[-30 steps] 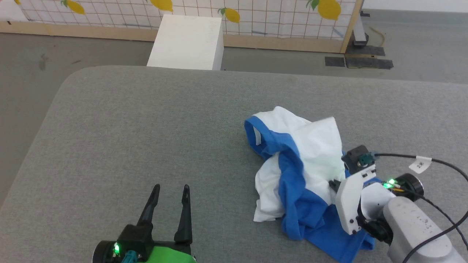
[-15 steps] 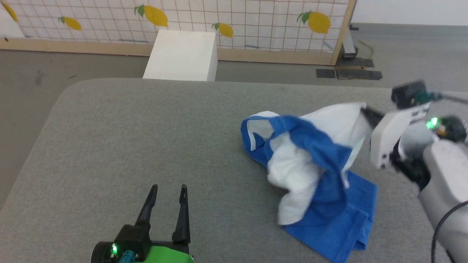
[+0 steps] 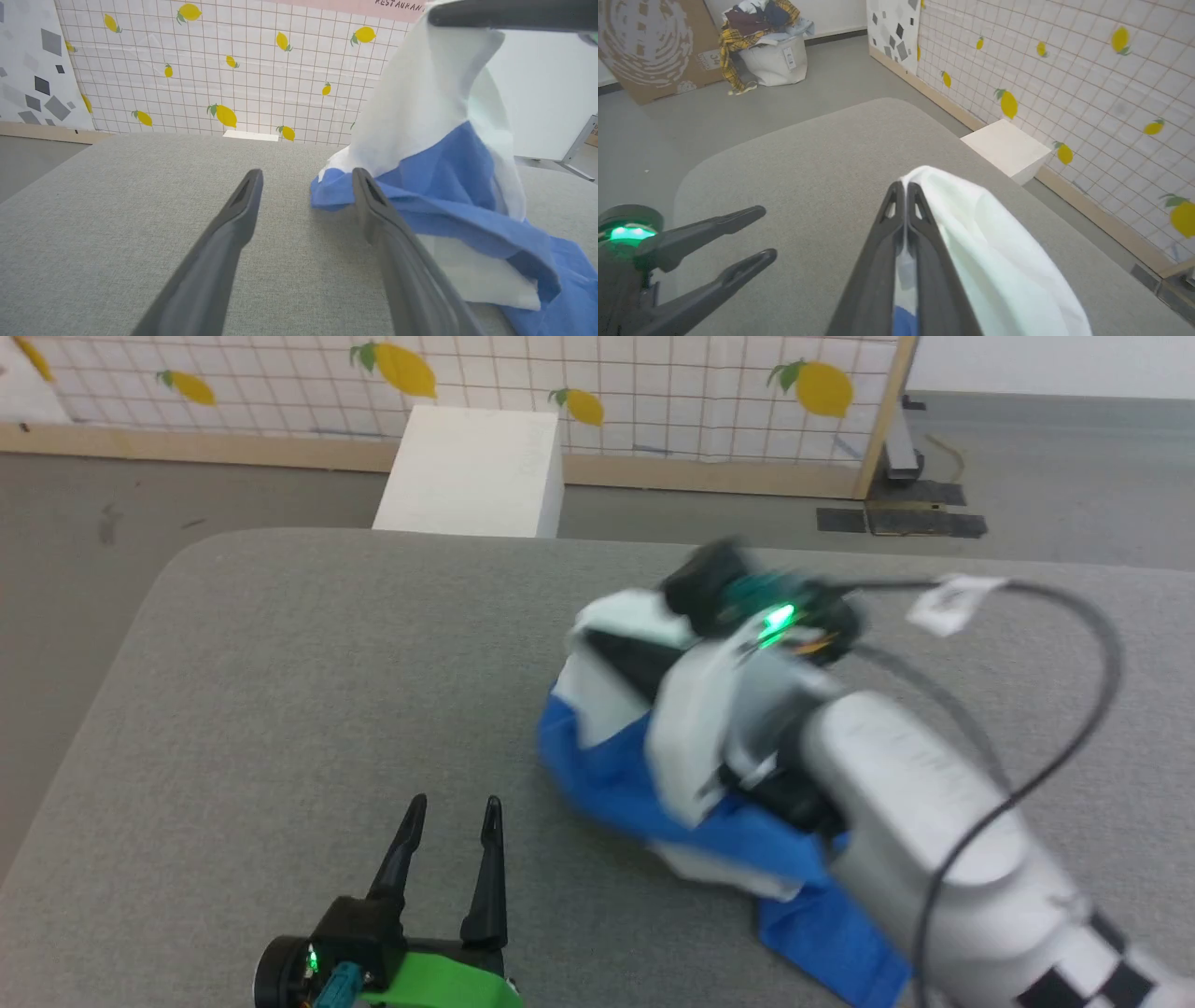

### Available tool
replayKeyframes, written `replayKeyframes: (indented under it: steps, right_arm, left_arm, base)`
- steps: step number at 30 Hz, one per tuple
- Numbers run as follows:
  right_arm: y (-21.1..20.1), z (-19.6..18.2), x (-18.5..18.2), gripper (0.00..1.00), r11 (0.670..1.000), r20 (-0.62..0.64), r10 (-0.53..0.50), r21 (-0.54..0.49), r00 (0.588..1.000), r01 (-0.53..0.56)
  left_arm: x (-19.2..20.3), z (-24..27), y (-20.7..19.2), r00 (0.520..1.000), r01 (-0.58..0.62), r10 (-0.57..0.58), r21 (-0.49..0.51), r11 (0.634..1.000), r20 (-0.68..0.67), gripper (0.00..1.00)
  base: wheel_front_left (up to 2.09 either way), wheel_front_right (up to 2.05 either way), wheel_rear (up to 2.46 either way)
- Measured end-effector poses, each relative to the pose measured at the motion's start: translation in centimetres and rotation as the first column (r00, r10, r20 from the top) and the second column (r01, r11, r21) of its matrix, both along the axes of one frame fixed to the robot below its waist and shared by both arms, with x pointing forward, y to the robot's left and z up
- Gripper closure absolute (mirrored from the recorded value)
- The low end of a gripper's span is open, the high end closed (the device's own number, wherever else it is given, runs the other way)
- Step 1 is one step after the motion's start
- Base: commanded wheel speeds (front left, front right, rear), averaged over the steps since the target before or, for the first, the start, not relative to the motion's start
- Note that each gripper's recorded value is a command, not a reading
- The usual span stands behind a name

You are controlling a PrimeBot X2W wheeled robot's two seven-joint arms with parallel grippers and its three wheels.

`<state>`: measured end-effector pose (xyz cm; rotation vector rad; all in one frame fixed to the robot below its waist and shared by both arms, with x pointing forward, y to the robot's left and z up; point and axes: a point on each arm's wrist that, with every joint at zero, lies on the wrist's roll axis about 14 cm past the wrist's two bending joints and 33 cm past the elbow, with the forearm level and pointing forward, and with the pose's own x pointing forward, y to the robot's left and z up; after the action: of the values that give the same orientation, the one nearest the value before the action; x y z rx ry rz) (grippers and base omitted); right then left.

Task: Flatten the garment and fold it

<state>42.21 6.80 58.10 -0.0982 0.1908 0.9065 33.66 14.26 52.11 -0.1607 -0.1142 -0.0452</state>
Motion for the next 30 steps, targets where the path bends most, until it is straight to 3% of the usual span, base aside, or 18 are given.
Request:
replayKeyframes:
  steps: [4,5,7,8,9,10,15,22,26,30]
  right_arm:
    - [4.4,-3.9,-3.4,1.0,0.991,-0.117,0.127,-0.019,0.985,-0.13]
    - [5.0,-10.6,-5.5,1.0,0.975,-0.269,0.146,-0.125,0.952,-0.185]
    - [5.0,-13.6,-6.6,0.95,0.959,-0.327,0.151,-0.181,0.933,-0.219]
    - [4.9,-14.5,-6.9,0.59,0.954,-0.35,0.149,-0.195,0.925,-0.227]
    - [5.0,-15.3,-7.3,0.12,0.949,-0.371,0.149,-0.208,0.916,-0.239]
    - [5.1,-15.9,-7.5,0.0,0.945,-0.39,0.151,-0.212,0.908,-0.248]
    - [6.2,-15.2,-7.1,0.0,0.957,-0.412,0.168,-0.148,0.895,-0.248]
    - [5.9,-8.0,-2.9,0.0,0.985,-0.31,0.163,-0.004,0.937,-0.173]
    - [1.0,-5.4,1.4,0.0,0.999,-0.227,0.04,0.004,0.973,-0.04]
    - [-6.4,-4.8,5.4,0.0,0.989,-0.187,-0.15,-0.023,0.971,0.149]
  left_arm:
    - [-0.1,-0.1,0.6,1.0,-0.021,0.021,-0.015,1.0,-0.005,0.0]
    - [-0.5,-0.4,1.4,0.998,-0.053,0.053,-0.017,0.998,-0.018,0.0]
    - [-0.8,-0.6,2.1,0.997,-0.076,0.076,-0.015,0.997,-0.027,0.0]
    - [-0.9,-0.7,2.4,0.996,-0.085,0.085,-0.014,0.996,-0.031,0.0]
    - [-1.0,-0.9,2.7,0.995,-0.097,0.096,-0.015,0.995,-0.035,0.0]
    - [-1.2,-1.0,2.9,0.994,-0.107,0.106,-0.014,0.994,-0.04,0.0]
    - [-1.2,-1.4,3.5,0.99,-0.13,0.129,-0.009,0.991,-0.056,0.0]
    - [-0.5,-1.2,2.7,0.994,-0.098,0.097,-0.008,0.995,-0.044,0.0]
    - [-0.2,-0.8,2.0,0.997,-0.072,0.071,-0.01,0.997,-0.031,0.0]
    - [0.0,-0.5,1.5,0.998,-0.055,0.055,-0.011,0.998,-0.02,0.0]
  base:
    - [0.0,0.0,0.0]
    - [0.0,0.0,0.0]
    - [0.0,0.0,0.0]
    - [0.0,0.0,0.0]
    - [0.0,0.0,0.0]
    - [0.0,0.0,0.0]
    - [0.0,0.0,0.0]
    - [0.0,0.0,0.0]
    - [0.0,0.0,0.0]
    - [0.0,0.0,0.0]
